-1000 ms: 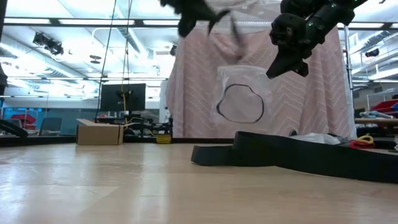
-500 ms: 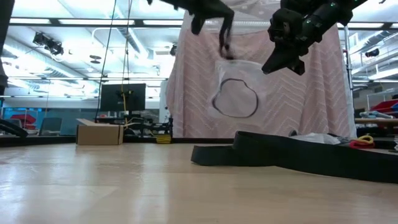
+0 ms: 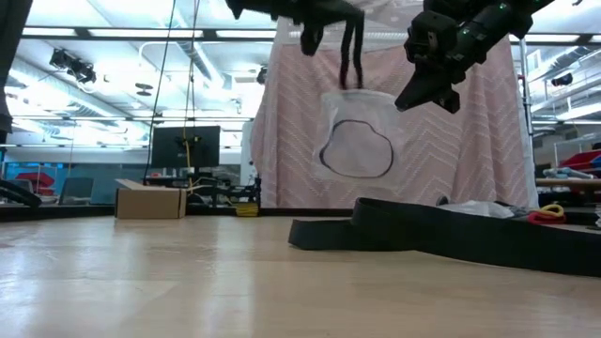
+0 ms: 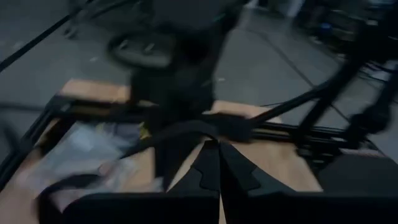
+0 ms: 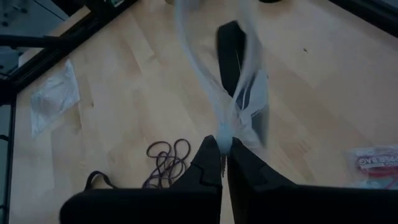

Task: Sort rubber bands
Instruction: Put the black rubber band into the transparent zip bag

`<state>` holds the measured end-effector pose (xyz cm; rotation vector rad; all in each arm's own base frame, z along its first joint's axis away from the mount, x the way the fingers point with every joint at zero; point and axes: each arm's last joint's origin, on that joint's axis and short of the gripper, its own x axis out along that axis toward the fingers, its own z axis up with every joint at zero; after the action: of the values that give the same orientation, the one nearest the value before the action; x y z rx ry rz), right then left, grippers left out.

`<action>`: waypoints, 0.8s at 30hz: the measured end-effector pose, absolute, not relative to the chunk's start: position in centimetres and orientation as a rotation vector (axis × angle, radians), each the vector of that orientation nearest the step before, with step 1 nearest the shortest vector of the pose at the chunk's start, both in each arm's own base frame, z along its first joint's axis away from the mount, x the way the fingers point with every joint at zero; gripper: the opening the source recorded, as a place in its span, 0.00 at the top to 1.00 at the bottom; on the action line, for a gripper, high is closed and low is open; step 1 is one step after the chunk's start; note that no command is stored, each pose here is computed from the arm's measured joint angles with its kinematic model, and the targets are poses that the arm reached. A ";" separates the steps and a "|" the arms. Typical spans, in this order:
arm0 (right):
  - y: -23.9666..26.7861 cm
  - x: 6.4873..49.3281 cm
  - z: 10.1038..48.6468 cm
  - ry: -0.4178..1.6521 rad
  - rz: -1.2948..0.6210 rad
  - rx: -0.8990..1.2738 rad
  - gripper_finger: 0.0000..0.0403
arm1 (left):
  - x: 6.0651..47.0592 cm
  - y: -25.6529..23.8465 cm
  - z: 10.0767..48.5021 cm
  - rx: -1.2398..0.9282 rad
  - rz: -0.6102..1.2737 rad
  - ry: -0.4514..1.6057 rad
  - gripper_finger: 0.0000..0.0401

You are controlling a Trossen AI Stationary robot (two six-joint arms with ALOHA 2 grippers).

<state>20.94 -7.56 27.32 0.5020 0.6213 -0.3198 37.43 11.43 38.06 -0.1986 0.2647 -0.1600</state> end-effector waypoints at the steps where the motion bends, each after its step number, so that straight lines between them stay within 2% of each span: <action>1: -7.6 20.9 27.3 0.621 -0.320 0.502 1.00 | 37.4 11.4 38.3 -0.194 -0.168 0.258 1.00; 19: -7.5 21.0 27.4 0.617 -0.307 0.505 1.00 | 37.7 12.2 37.2 -0.194 -0.158 0.306 1.00; 24: -7.5 21.0 27.4 0.609 -0.290 0.509 1.00 | 38.3 12.4 35.6 -0.259 -0.330 0.351 1.00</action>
<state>21.04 -7.51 27.44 0.5091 0.6089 -0.2904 38.35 12.42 35.63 -0.2593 0.3513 -0.3302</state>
